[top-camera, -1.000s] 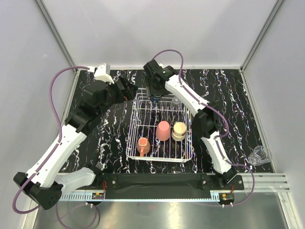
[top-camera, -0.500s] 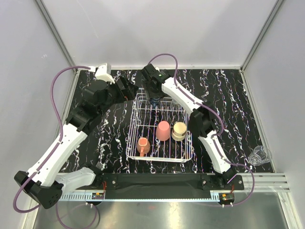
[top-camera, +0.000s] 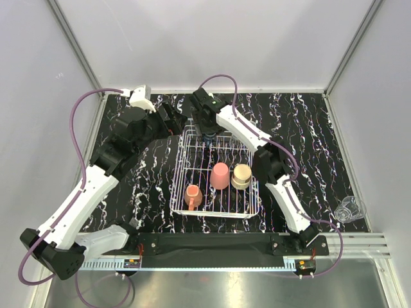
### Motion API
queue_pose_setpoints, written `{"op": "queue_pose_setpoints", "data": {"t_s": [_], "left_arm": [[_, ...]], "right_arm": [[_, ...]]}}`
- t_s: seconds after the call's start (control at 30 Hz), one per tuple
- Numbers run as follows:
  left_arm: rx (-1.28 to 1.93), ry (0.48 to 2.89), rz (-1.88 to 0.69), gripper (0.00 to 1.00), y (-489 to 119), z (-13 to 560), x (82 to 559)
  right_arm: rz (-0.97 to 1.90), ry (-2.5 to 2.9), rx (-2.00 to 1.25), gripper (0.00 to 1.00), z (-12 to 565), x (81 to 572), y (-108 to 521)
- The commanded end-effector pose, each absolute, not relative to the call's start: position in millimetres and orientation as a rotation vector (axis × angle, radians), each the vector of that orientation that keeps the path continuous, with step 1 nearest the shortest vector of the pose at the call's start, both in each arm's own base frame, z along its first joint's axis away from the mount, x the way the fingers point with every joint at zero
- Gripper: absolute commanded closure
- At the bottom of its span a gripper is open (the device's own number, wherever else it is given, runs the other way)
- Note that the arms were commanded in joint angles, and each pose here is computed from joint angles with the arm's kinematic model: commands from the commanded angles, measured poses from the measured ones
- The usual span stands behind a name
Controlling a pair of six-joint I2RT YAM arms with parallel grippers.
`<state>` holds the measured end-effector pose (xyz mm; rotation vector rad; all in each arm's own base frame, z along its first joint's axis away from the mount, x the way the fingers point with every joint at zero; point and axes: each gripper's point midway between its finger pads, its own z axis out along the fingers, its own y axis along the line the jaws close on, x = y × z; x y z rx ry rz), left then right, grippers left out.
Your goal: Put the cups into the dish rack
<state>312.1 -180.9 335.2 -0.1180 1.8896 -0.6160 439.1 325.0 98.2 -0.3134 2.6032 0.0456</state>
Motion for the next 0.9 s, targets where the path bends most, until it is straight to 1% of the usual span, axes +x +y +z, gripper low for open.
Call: {"op": "queue_pose_setpoints", "data": {"t_s": [0.0,0.07,0.2,0.23,0.3,0.4,0.43,0.53,0.57,0.67,0.7,0.77,0.8,0.87], "left_arm": [[-0.115,1.832,-0.65,0.01,-184,350,317],[-0.115,1.829,-0.652,0.01,-184,351,317],[-0.112,1.83,-0.652,0.01,-184,352,317],[-0.113,1.827,-0.653,0.01,-184,353,317],[-0.112,1.828,-0.652,0.01,-184,352,317],[-0.111,1.831,-0.652,0.01,-185,351,317],[-0.11,1.829,-0.655,0.01,-185,352,317],[-0.11,1.829,-0.655,0.01,-185,352,316],[-0.109,1.832,-0.655,0.01,-185,351,316],[-0.108,1.832,-0.656,0.01,-186,351,317],[-0.108,1.834,-0.656,0.01,-186,351,317],[-0.107,1.833,-0.66,0.01,-186,351,317],[-0.107,1.836,-0.659,0.01,-186,350,317],[-0.106,1.832,-0.662,0.01,-187,351,317]], "right_arm": [[0.113,2.536,-0.324,1.0,115,449,343],[0.117,2.537,-0.321,1.0,112,451,344],[0.122,2.544,-0.315,0.96,106,452,346],[0.124,2.548,-0.312,0.91,104,451,347],[0.126,2.55,-0.307,0.86,102,452,347],[0.109,2.557,-0.304,0.73,98,451,346],[0.109,2.557,-0.302,0.66,98,451,345],[0.115,2.558,-0.302,0.59,100,450,345],[0.116,2.556,-0.297,0.52,101,450,345],[0.123,2.554,-0.295,0.41,106,449,345],[0.122,2.553,-0.296,0.33,106,449,345],[0.123,2.556,-0.292,0.26,108,448,344],[0.123,2.554,-0.292,0.2,110,447,344],[0.123,2.554,-0.288,0.14,112,447,344]]}}
